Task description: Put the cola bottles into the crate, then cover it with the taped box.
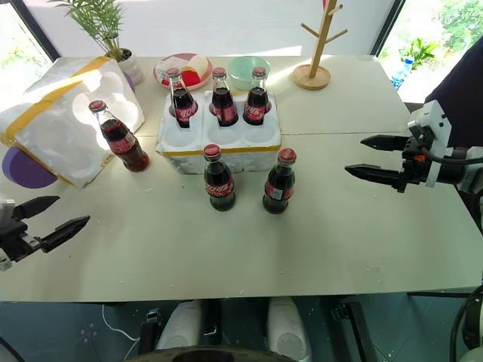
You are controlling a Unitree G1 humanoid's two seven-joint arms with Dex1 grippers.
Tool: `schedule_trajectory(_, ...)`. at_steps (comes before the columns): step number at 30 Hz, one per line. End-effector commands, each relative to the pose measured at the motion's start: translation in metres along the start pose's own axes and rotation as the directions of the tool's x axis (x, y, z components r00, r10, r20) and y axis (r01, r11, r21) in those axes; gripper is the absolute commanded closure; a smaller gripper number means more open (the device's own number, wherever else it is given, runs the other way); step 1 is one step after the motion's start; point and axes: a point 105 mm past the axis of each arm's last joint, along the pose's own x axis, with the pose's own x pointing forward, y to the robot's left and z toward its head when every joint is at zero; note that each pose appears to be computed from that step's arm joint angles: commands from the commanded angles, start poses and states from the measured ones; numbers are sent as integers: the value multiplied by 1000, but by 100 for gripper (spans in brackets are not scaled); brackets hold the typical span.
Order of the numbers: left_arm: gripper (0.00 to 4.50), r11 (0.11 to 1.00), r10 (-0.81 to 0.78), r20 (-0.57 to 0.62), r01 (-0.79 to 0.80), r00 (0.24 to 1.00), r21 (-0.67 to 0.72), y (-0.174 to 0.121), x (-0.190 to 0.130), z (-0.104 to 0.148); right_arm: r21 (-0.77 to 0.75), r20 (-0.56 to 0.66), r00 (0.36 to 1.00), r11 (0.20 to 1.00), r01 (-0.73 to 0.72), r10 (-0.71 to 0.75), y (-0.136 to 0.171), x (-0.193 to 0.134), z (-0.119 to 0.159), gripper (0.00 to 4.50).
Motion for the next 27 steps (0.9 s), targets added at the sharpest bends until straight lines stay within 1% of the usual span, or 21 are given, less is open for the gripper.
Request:
schedule_trajectory(1,12,998,-14,5,14,1000,61,-4,1,5,-39,20,1000,999,5,-4,0,-3,9,0)
schedule_trajectory(10,12,999,12,11,-13,1000,31,-3,5,2,-48,18,999,998,30,-29,-2,-4,5,0)
schedule_trajectory(14,12,1000,18,37,-18,999,15,-3,12,5,-3,43,998,999,35,-35,-4,-5,7,0)
schedule_trajectory(17,12,1000,20,83,-22,996,15,-3,20,16,-47,57,997,998,49,-47,-7,-6,19,0)
schedule_trajectory(19,12,998,64,136,-63,989,-9,2,31,26,-69,79,996,997,40,-35,-6,-7,33,0)
schedule_trajectory(21,12,995,98,187,-96,977,-22,7,44,37,-82,105,994,997,-9,17,0,-8,49,0)
schedule_trajectory(23,12,991,131,224,-130,966,-22,14,56,46,-99,120,987,991,-94,106,13,-9,62,0)
schedule_trajectory(24,12,988,154,240,-152,958,-27,20,66,51,-105,147,977,985,-139,154,20,-9,73,0)
schedule_trajectory(27,12,984,180,255,-177,950,-34,27,84,57,-120,194,955,972,-203,223,29,-8,93,0)
